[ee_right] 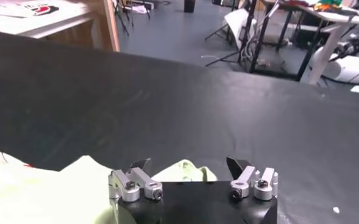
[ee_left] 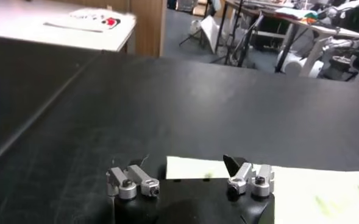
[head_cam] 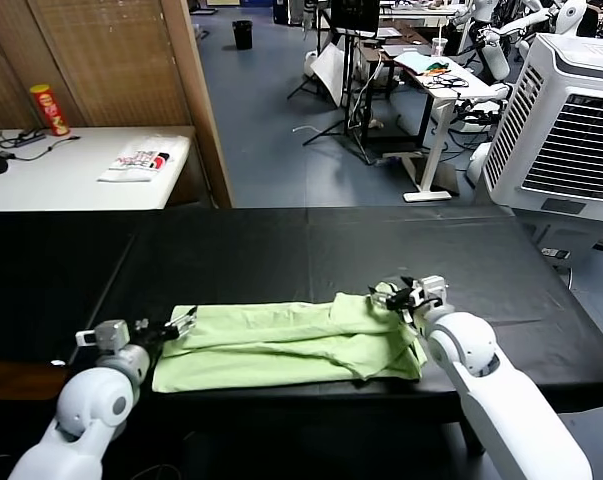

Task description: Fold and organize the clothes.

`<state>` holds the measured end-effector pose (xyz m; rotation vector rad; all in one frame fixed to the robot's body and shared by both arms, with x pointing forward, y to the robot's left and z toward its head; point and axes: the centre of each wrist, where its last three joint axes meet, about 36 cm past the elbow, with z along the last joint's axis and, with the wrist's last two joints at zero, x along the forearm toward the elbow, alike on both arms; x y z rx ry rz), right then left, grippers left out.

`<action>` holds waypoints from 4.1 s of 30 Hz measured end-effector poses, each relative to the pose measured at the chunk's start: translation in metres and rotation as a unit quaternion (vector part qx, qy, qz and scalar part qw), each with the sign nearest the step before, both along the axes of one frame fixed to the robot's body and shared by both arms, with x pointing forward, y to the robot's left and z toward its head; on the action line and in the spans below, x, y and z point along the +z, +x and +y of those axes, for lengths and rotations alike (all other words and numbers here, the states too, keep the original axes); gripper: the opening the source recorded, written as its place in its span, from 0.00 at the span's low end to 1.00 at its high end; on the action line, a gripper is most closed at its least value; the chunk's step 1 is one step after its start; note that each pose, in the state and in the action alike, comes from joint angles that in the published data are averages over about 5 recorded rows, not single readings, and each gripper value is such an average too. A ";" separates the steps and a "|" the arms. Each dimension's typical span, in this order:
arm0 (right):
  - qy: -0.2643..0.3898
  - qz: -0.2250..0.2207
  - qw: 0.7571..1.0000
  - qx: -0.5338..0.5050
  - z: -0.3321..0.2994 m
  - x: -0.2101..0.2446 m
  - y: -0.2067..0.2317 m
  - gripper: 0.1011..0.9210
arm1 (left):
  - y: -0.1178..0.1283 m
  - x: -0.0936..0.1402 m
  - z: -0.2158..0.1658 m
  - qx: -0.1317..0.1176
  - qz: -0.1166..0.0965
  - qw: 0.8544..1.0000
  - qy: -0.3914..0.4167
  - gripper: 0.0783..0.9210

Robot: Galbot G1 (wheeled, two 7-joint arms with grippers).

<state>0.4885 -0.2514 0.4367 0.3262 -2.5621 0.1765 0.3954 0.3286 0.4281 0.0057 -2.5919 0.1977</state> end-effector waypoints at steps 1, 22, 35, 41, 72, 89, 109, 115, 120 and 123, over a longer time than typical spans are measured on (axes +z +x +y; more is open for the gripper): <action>0.000 0.001 1.000 0.000 0.000 -0.001 0.000 0.73 | 0.001 -0.002 0.001 0.000 0.002 1.000 -0.002 0.78; 0.009 -0.026 0.999 -0.026 0.006 -0.020 -0.013 0.09 | -0.002 -0.020 -0.009 0.010 -0.038 0.999 0.018 0.06; 0.026 -0.049 0.998 -0.011 -0.007 0.005 -0.037 0.83 | -0.006 -0.006 0.001 0.009 -0.059 0.998 0.032 0.67; 0.036 -0.059 0.998 0.002 -0.004 0.017 -0.057 0.85 | -0.027 0.000 0.000 0.020 -0.067 0.997 0.031 0.85; 0.045 -0.079 0.996 0.023 0.008 0.031 -0.077 0.85 | -0.080 -0.037 -0.039 0.052 -0.045 0.998 0.012 0.11; 0.042 -0.079 0.996 0.010 0.010 0.025 -0.081 0.85 | -0.067 -0.011 0.092 0.058 -0.061 0.969 0.233 0.10; 0.023 -0.074 0.997 -0.017 0.001 0.011 -0.095 0.85 | -0.071 0.040 -0.083 -0.018 -0.071 0.997 0.027 0.10; 0.019 -0.070 0.997 -0.019 0.004 0.006 -0.099 0.85 | -0.070 0.041 -0.129 -0.051 -0.069 0.995 -0.040 0.10; 0.020 -0.068 0.997 -0.018 0.007 0.003 -0.099 0.85 | -0.069 0.043 -0.152 -0.066 -0.071 0.992 -0.075 0.10; 0.020 -0.066 0.997 -0.016 0.009 0.002 -0.099 0.85 | -0.069 0.045 -0.162 -0.071 -0.073 0.991 -0.088 0.10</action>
